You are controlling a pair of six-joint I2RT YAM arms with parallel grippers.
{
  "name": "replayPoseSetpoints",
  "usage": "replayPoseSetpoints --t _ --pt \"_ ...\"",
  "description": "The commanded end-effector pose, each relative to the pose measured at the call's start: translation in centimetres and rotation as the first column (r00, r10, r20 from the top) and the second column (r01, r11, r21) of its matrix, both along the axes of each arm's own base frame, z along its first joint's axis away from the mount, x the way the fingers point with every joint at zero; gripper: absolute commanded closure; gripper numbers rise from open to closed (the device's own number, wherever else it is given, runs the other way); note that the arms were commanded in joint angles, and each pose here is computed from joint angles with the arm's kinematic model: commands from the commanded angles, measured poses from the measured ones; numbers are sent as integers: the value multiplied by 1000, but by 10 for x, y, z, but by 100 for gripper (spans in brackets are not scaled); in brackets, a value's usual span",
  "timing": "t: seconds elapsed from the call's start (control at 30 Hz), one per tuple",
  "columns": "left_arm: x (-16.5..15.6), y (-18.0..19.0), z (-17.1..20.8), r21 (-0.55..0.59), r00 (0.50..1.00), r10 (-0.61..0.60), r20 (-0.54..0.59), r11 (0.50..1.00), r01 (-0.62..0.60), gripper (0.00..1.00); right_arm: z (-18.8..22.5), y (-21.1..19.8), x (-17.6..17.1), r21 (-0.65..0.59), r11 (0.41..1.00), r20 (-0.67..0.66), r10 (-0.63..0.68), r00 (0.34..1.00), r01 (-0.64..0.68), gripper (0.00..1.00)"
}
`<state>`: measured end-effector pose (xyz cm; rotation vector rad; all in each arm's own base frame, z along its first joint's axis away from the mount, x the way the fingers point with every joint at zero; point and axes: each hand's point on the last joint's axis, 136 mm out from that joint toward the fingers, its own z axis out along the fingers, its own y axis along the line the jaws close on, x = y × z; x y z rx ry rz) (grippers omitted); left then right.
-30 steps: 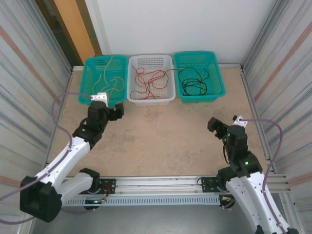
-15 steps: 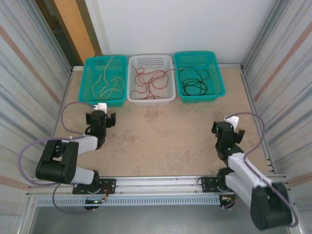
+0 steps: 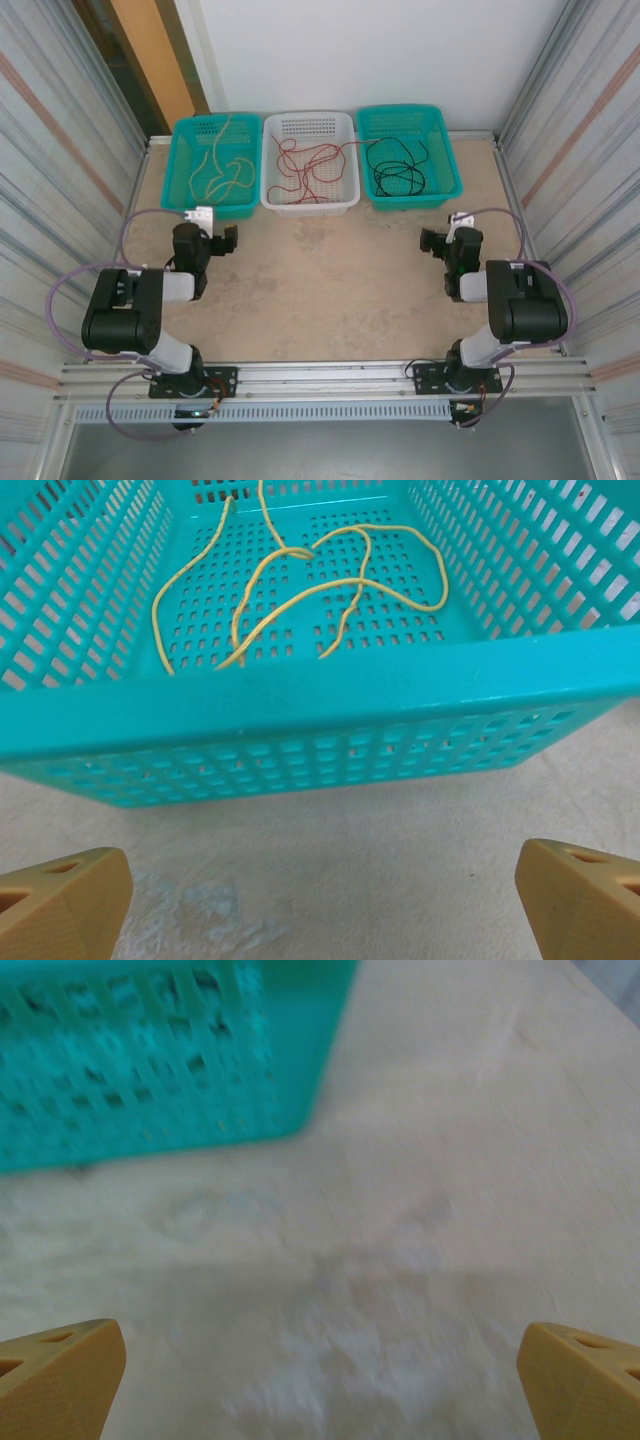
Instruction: Untangle the cables
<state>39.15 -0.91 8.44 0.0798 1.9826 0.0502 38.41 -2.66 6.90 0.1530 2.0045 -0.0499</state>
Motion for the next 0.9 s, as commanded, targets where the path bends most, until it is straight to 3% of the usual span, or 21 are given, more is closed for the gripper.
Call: replayPoseSetpoints --t 0.0,0.87 --pt "4 -1 7 -14 1000 -18 16 1000 18 1 12 5 11 59 998 36 36 999 -38 1" --pt "5 -4 6 -12 999 -39 12 999 40 1 13 9 10 33 999 31 35 999 -36 1"
